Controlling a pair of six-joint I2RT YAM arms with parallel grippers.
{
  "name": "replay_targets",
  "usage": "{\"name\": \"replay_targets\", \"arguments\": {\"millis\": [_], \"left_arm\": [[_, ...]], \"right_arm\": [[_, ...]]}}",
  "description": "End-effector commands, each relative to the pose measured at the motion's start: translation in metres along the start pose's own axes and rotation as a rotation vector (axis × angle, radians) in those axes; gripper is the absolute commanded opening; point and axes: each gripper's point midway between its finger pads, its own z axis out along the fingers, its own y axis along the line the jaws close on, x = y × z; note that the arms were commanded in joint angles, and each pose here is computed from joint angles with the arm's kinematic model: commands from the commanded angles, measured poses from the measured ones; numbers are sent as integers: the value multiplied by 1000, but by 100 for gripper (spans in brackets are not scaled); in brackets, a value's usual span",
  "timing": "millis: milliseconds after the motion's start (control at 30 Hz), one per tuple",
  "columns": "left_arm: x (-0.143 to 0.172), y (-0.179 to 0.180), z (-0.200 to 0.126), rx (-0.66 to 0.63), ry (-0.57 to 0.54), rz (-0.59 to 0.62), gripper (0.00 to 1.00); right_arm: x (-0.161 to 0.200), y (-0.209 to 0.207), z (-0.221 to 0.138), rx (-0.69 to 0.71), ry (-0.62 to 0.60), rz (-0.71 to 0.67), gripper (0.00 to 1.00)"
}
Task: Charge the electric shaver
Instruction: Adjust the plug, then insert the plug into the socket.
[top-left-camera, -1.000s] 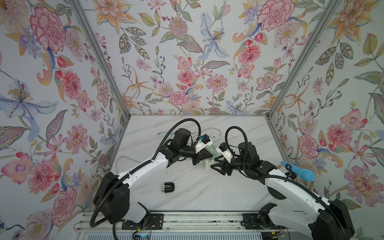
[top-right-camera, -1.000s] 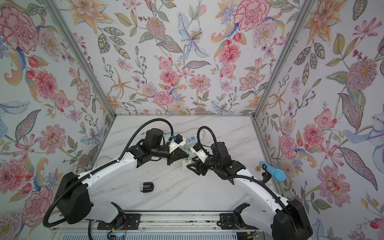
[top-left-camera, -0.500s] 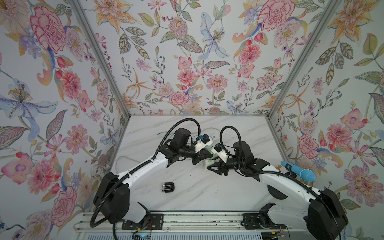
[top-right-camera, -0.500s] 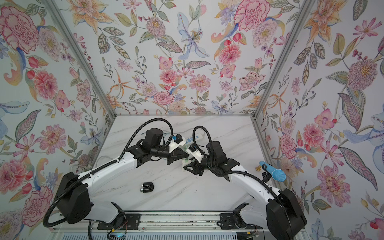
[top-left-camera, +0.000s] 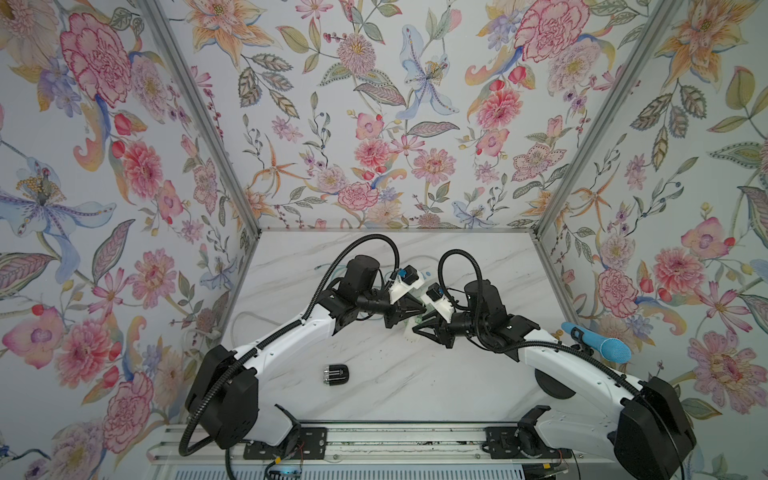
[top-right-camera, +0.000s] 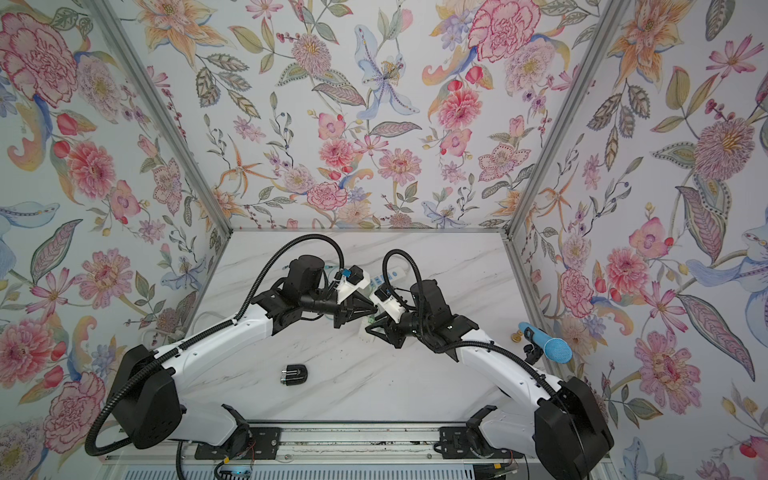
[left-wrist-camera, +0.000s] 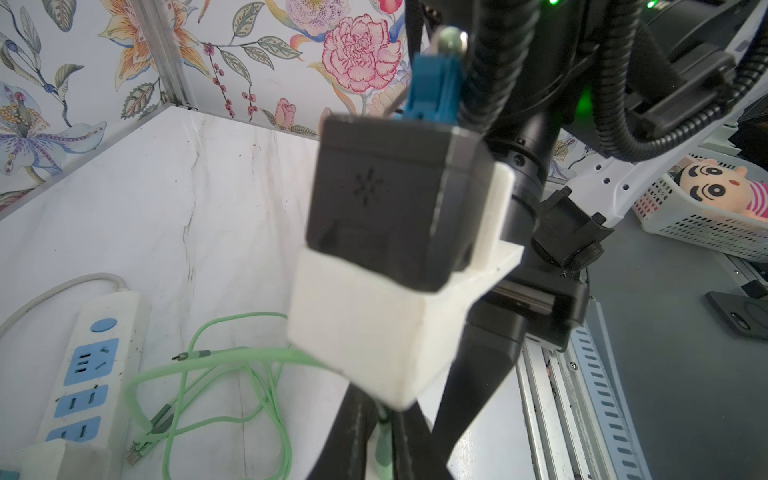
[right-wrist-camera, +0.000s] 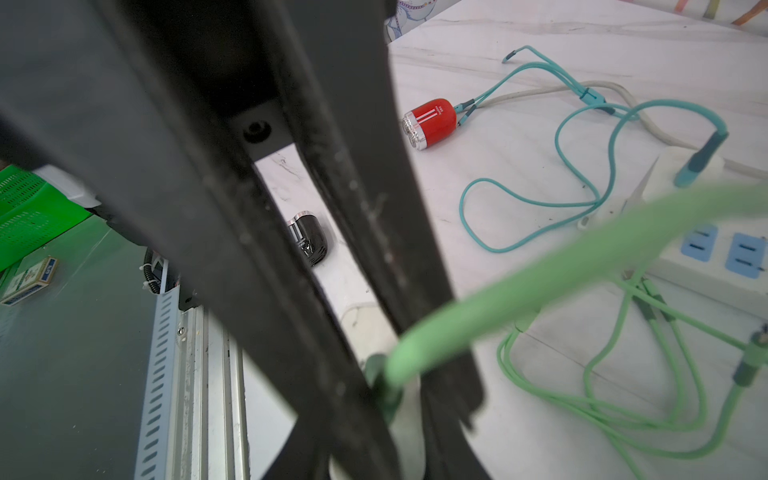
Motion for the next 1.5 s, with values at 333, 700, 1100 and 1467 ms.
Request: {"name": "replay_targets", "arguments": {"millis": [333,700,1100,1467], "left_arm": [[-10,28,-39,-196,-80,18,52],[-5,47,-73,-372,-157,-20,53],[5,46,-88,-433,-169,-46,52],[15,46,-102,-477,-171,-66,52]], "right_arm": [[-17,-70,-39,426,-30,23,0],[-51,-146,-71,732,-136,141,0],[-71,-202,0,663,-192,175,0],[-63,-223,59,661,-149,150,0]]}}
